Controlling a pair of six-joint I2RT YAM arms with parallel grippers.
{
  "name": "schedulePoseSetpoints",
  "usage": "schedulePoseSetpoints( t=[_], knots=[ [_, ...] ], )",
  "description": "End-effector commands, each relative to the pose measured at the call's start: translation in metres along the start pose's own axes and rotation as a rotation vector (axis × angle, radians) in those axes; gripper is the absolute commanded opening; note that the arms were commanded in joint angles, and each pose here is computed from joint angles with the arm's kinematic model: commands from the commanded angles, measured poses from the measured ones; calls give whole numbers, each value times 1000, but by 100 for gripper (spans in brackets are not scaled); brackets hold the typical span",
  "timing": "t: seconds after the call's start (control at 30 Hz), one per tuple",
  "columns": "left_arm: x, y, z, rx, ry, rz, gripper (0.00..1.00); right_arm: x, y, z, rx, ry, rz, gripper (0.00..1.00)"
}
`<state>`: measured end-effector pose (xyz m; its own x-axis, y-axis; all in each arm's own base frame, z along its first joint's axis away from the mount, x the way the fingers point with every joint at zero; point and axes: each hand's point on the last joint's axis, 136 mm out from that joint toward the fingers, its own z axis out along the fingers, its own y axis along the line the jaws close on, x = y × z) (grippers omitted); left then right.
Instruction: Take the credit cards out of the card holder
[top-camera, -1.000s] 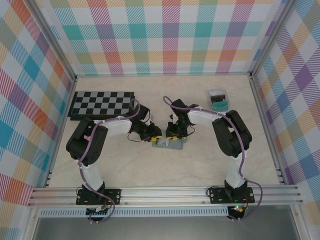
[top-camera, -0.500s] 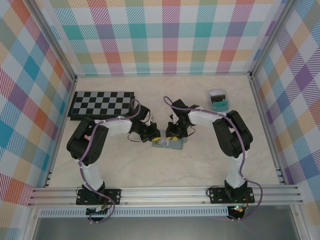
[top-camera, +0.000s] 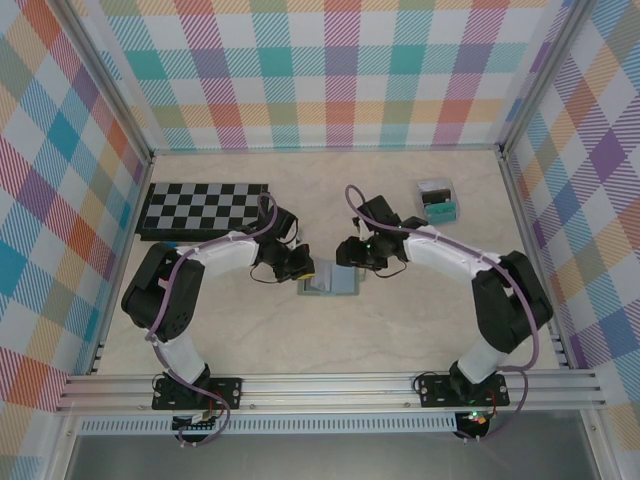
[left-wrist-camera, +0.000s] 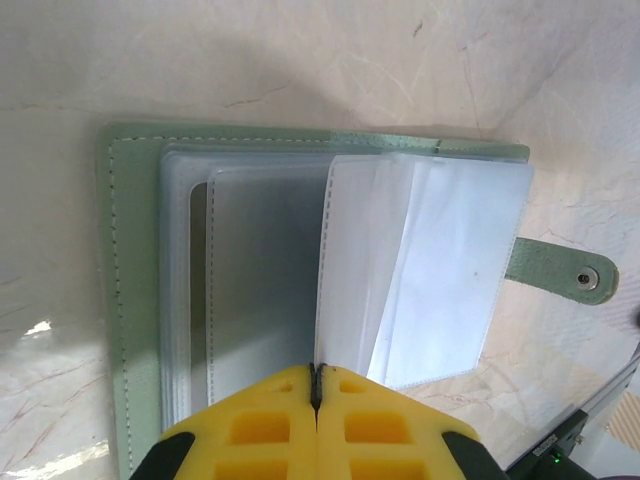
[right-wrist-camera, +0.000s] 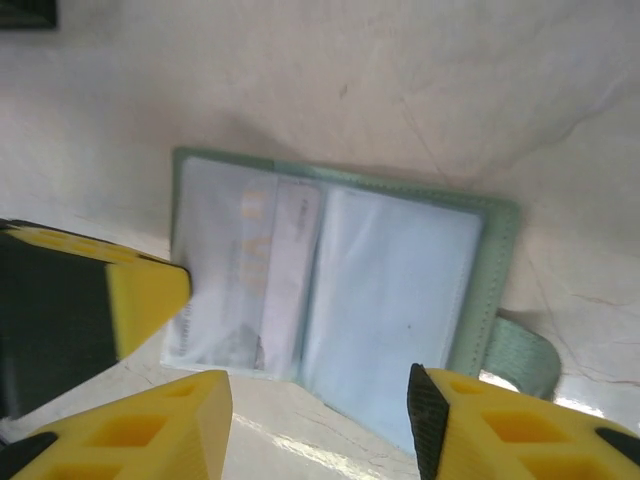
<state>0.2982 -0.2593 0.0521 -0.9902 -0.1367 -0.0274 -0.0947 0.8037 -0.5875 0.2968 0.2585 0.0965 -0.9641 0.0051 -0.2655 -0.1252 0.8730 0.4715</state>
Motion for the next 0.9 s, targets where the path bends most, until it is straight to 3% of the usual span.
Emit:
schedulePoseSetpoints(
  t=[0.0,0.5,0.63,0.87],
  knots=[
    [2,-8,-1,11,9,6,0,-6,-8,-9,43,-68,20,52],
    [9,-74,14,212,54,34,35,-12,-23,-29,58,-140,88,54],
    [11,-82,20,201,54,43,45,-14,-27,-32,65,-156,102,54],
    [8,-88,23,176,30,48,53,-13,-34,-34,83,-166,116,54]
  ],
)
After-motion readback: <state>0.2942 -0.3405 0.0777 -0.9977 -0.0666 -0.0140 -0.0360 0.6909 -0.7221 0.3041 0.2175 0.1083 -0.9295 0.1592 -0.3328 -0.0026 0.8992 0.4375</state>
